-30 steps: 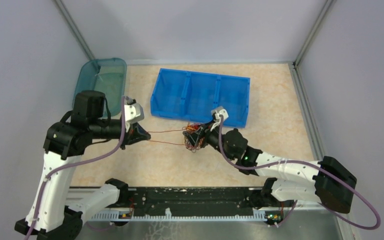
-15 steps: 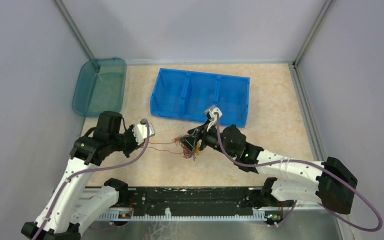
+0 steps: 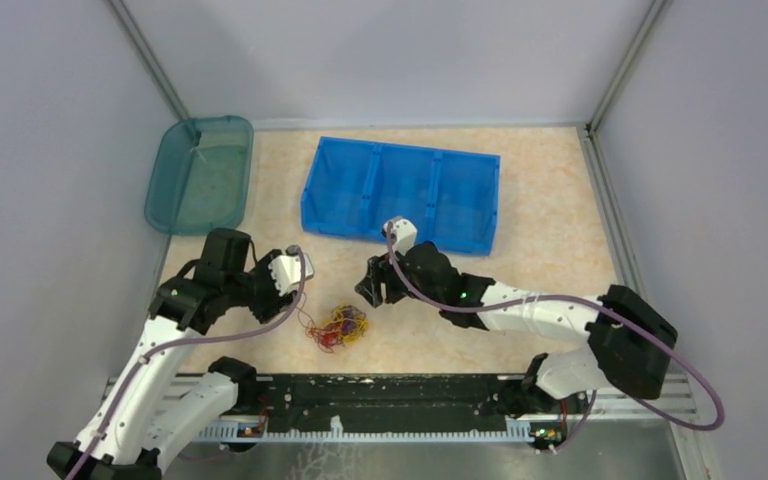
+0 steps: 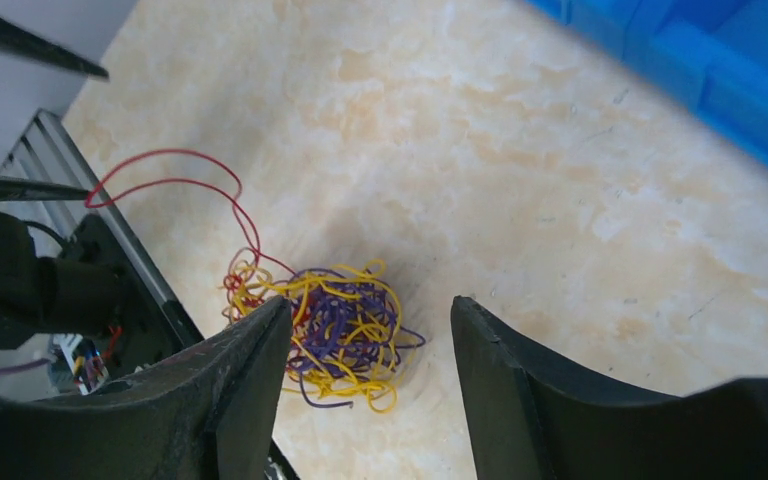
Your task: Untangle the cables
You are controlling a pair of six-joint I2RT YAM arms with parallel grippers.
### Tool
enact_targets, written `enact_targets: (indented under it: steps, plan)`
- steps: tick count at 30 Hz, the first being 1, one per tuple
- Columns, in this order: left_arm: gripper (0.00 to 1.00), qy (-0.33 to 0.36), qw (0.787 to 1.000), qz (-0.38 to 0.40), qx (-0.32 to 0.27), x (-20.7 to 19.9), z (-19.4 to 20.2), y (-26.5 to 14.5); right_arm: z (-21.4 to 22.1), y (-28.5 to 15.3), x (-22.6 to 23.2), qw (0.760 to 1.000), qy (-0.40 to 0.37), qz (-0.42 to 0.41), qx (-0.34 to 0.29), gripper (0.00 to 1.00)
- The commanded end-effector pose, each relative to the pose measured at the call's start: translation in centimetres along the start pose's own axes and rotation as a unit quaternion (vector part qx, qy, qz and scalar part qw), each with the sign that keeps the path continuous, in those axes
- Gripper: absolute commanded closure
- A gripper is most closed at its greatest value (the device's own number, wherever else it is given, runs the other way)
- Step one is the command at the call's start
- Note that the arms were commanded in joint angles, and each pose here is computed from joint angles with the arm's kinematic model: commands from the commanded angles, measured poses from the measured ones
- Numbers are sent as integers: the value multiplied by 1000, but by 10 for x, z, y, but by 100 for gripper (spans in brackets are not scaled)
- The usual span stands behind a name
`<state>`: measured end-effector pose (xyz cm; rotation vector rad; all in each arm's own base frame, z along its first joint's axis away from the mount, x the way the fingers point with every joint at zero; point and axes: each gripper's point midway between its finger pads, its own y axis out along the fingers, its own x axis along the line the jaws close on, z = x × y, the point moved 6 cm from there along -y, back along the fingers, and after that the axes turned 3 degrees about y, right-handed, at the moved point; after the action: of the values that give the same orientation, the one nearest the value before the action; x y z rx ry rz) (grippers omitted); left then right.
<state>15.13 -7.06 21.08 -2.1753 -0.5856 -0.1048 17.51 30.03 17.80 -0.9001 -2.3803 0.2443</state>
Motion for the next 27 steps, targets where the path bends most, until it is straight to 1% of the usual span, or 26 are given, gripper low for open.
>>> enact_targets:
  steps: [1,4,6,8,10,12,14,16,18,19,24,27]
  plan:
    - [29,10,1000,15,10,-7,10,5,10,18,12,998,19,-44,38,41]
    - [22,17,999,26,20,-12,17,6,28,31,18,994,27,-61,87,45]
    - [17,20,999,38,19,-16,18,6,36,37,23,992,32,-75,98,46]
    - [10,22,998,60,0,-22,14,5,43,42,25,990,39,-81,105,46]
    - [1,28,996,79,-21,-28,9,4,47,46,25,989,51,-86,107,49]
    - [0,33,995,84,-34,-28,5,2,49,49,27,988,59,-95,103,52]
    - [0,35,995,83,-39,-27,3,2,49,51,28,988,64,-98,101,61]
    - [0,37,995,85,-46,-25,-2,2,46,51,29,988,65,-102,92,75]
    - [0,43,994,80,-58,-19,-10,0,40,48,30,990,65,-103,75,95]
    - [0,48,994,77,-63,-15,-16,-4,37,47,30,990,65,-104,66,100]
    - [0,73,994,53,-65,5,-40,-24,15,34,29,993,64,-101,15,100]
    - [0,80,994,44,-53,14,-47,-32,9,33,22,994,65,-85,5,100]
